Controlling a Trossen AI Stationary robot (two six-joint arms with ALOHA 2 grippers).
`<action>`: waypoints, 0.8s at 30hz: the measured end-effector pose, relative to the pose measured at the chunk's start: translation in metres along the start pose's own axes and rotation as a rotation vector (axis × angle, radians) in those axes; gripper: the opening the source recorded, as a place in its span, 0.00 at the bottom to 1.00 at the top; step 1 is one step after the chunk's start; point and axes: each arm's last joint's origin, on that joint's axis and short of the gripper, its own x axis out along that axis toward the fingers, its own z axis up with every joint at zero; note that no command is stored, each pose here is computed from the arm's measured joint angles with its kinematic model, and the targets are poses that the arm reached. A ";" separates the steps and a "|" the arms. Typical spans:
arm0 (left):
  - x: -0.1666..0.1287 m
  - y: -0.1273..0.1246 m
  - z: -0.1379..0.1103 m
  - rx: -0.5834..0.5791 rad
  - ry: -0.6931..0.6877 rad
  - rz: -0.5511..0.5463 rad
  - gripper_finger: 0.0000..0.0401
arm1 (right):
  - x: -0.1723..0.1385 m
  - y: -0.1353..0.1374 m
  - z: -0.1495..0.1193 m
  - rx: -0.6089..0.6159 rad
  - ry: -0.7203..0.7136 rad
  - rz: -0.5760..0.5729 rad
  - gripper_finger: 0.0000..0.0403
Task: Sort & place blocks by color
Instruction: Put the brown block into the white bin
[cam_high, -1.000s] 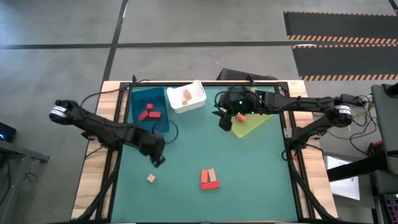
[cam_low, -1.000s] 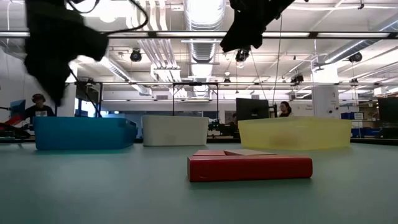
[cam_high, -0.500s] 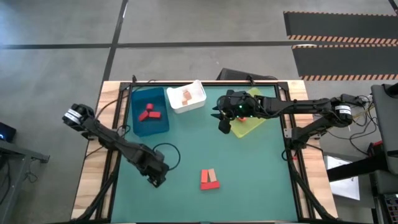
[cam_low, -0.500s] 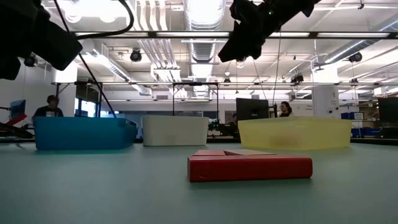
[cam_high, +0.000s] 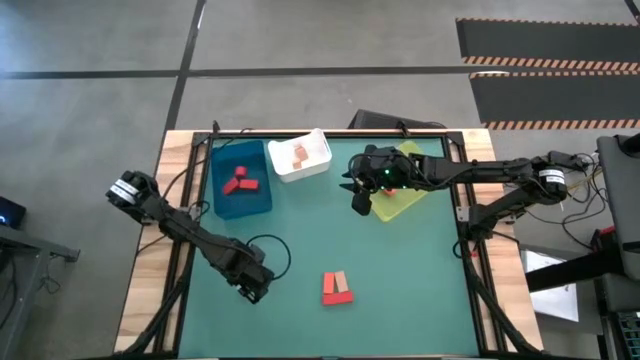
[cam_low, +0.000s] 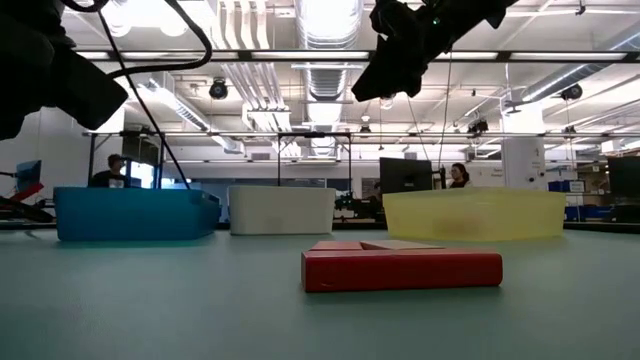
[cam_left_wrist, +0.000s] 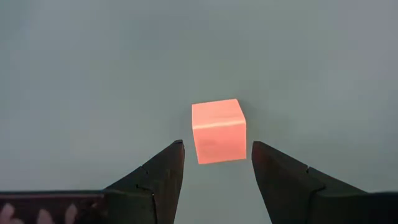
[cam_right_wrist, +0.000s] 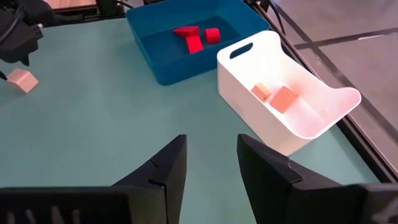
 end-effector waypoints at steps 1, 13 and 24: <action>0.000 0.000 -0.001 -0.007 -0.001 0.001 0.43 | 0.000 0.000 0.000 0.000 0.000 0.000 0.33; 0.005 0.001 -0.002 -0.007 -0.049 0.009 0.43 | 0.000 0.000 0.000 0.014 0.003 0.000 0.32; 0.017 -0.004 -0.002 0.004 -0.050 -0.002 0.43 | 0.000 0.000 0.000 0.018 0.004 0.000 0.32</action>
